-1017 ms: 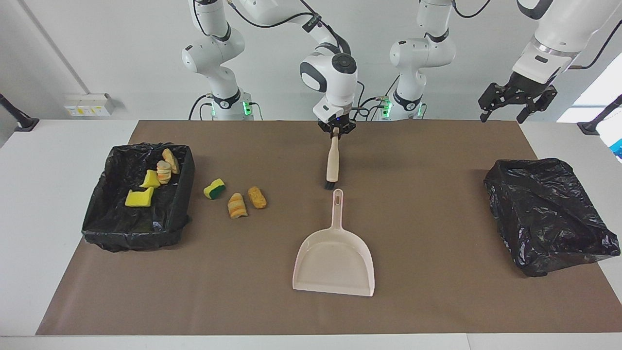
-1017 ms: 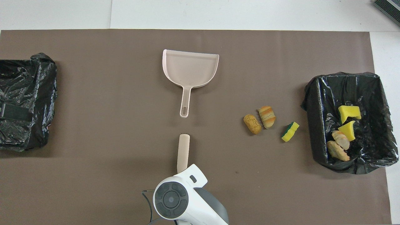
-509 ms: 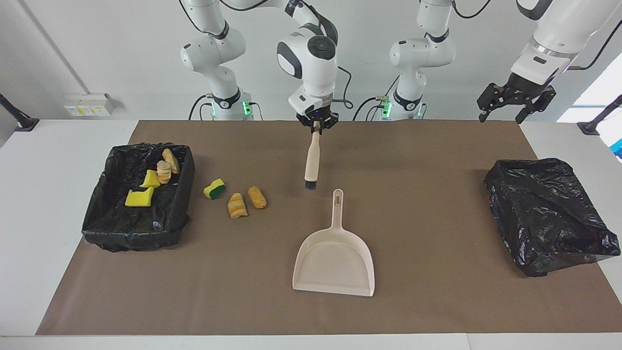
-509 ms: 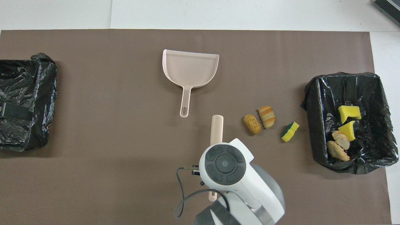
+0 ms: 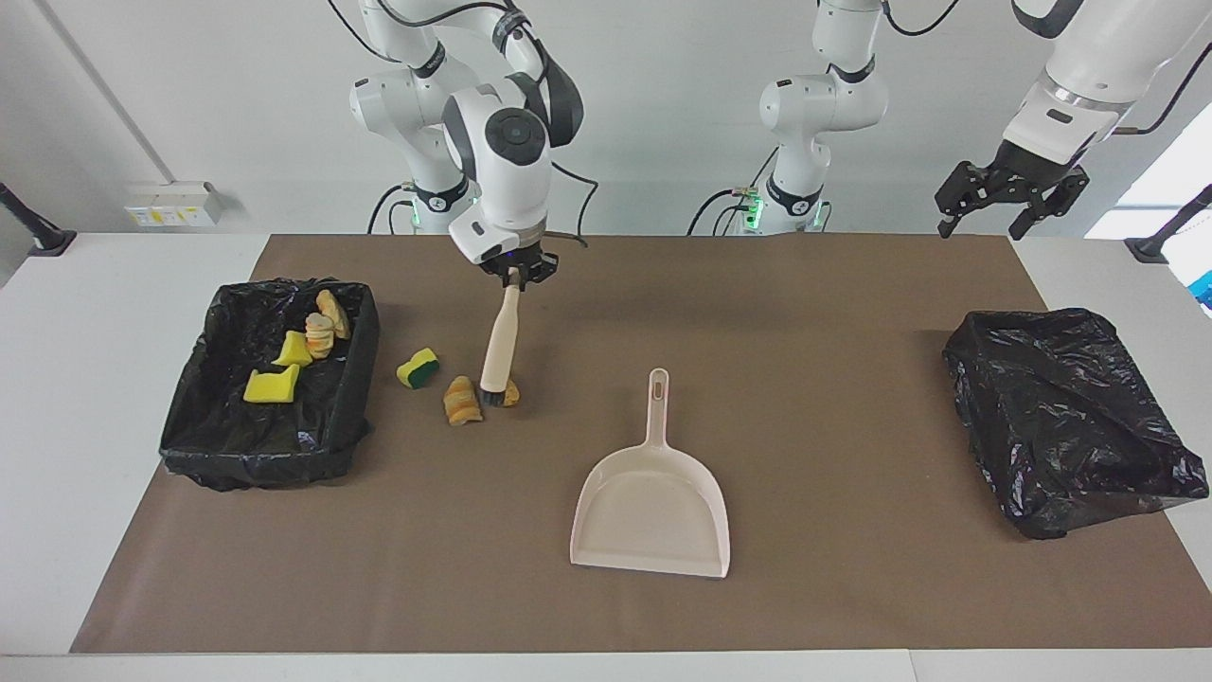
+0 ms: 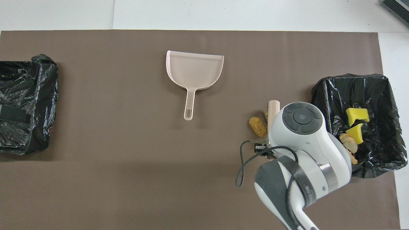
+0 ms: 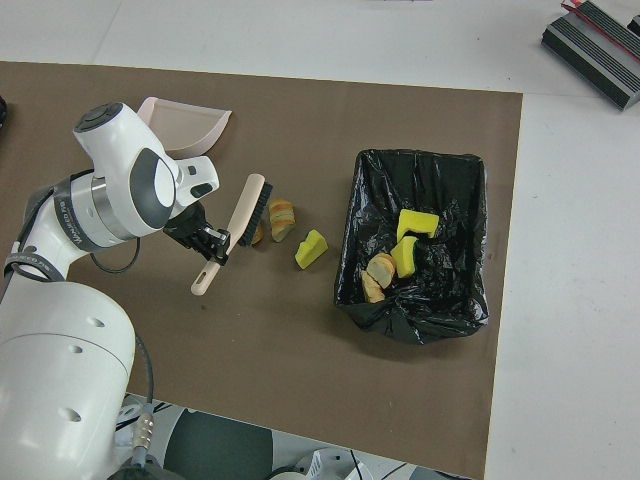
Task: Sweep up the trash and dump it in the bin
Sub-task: 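Grasp the pink brush with the right gripper and move it toward the crusts, then reach the left gripper to the dustpan while the right gripper positions the brush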
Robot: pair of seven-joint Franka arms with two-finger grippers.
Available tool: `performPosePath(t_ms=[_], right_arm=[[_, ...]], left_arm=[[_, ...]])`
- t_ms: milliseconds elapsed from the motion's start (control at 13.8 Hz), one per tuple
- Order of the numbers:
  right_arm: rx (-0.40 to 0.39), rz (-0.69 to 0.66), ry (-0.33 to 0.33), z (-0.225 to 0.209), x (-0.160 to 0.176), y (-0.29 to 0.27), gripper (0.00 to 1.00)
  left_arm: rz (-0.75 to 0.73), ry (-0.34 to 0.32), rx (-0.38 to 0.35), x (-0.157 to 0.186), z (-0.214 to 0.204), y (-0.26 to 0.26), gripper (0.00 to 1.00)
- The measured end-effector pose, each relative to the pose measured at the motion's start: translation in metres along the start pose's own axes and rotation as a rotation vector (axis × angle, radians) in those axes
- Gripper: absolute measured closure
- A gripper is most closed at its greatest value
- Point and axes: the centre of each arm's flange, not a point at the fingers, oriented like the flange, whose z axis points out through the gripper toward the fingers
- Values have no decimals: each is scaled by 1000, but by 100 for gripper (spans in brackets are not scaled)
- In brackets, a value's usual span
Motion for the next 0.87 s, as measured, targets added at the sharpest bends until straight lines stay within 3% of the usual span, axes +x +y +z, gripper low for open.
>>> performPosePath(t_ms=[145, 291, 436, 654, 872], right_arm=[[-27, 27, -13, 7, 10, 27, 74], [-69, 33, -36, -1, -2, 38, 74], [-89, 49, -43, 1, -21, 54, 74], [-96, 85, -36, 41, -50, 83, 74], [-89, 95, -25, 52, -56, 95, 74]], left_arm=[[-1, 1, 0, 0, 0, 0, 0], [-8, 7, 1, 1, -1, 1, 0], [-5, 65, -24, 12, 1, 14, 0], [-9, 117, -100, 43, 26, 87, 0], [9, 142, -133, 69, 67, 163, 0]])
